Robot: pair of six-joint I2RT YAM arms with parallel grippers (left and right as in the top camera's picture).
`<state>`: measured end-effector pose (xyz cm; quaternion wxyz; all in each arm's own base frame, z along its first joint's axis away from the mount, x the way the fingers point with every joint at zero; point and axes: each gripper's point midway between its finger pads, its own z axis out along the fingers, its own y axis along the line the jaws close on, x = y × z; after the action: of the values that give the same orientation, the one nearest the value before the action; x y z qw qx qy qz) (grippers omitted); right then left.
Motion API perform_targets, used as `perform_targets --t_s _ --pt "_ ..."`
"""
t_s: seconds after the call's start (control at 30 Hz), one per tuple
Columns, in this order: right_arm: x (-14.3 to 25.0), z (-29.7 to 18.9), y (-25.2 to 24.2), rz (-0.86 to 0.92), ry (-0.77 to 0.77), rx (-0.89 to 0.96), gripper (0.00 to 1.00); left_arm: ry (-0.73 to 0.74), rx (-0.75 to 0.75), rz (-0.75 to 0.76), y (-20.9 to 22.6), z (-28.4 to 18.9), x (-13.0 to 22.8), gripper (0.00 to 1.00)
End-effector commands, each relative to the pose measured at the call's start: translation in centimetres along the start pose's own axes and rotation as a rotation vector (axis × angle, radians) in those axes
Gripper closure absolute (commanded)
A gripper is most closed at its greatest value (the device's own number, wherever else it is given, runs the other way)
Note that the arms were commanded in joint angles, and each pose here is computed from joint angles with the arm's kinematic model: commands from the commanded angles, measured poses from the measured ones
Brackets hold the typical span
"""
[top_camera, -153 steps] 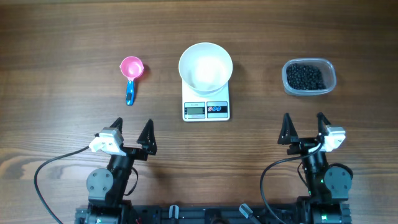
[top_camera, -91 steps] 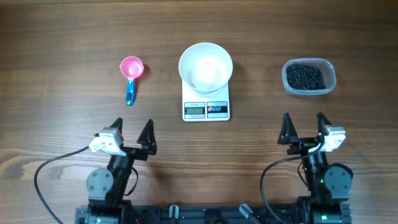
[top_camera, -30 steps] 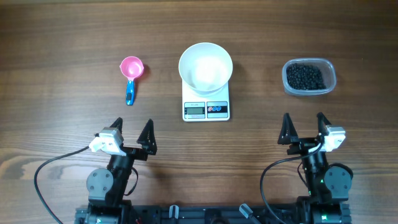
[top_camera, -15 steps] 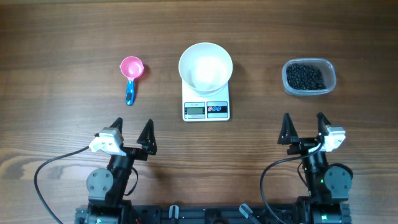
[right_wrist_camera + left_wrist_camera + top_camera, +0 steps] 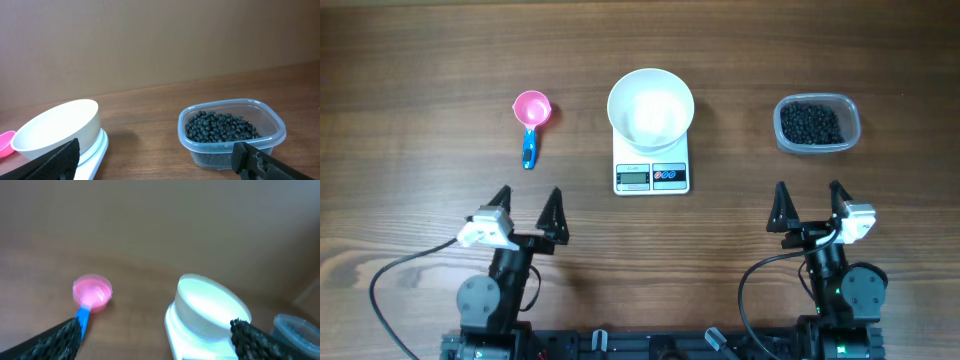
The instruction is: Scoop item into bowl and weigh 150g on scale
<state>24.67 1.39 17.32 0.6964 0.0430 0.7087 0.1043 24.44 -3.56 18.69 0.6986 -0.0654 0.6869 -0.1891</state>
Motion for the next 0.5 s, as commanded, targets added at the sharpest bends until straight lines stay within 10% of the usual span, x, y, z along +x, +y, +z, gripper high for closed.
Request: perform_targets --t_s 0.0,0.47 --pt "-0.2 0.0 -0.2 0.003 -0.011 0.01 0.0 -0.135 0.023 0.009 -0.8 -0.3 -3.4 0.0" --pt "-0.2 0.0 -0.2 0.003 -0.011 0.01 0.0 -0.162 0.015 0.01 -5.2 -2.3 -15.4 0.0"
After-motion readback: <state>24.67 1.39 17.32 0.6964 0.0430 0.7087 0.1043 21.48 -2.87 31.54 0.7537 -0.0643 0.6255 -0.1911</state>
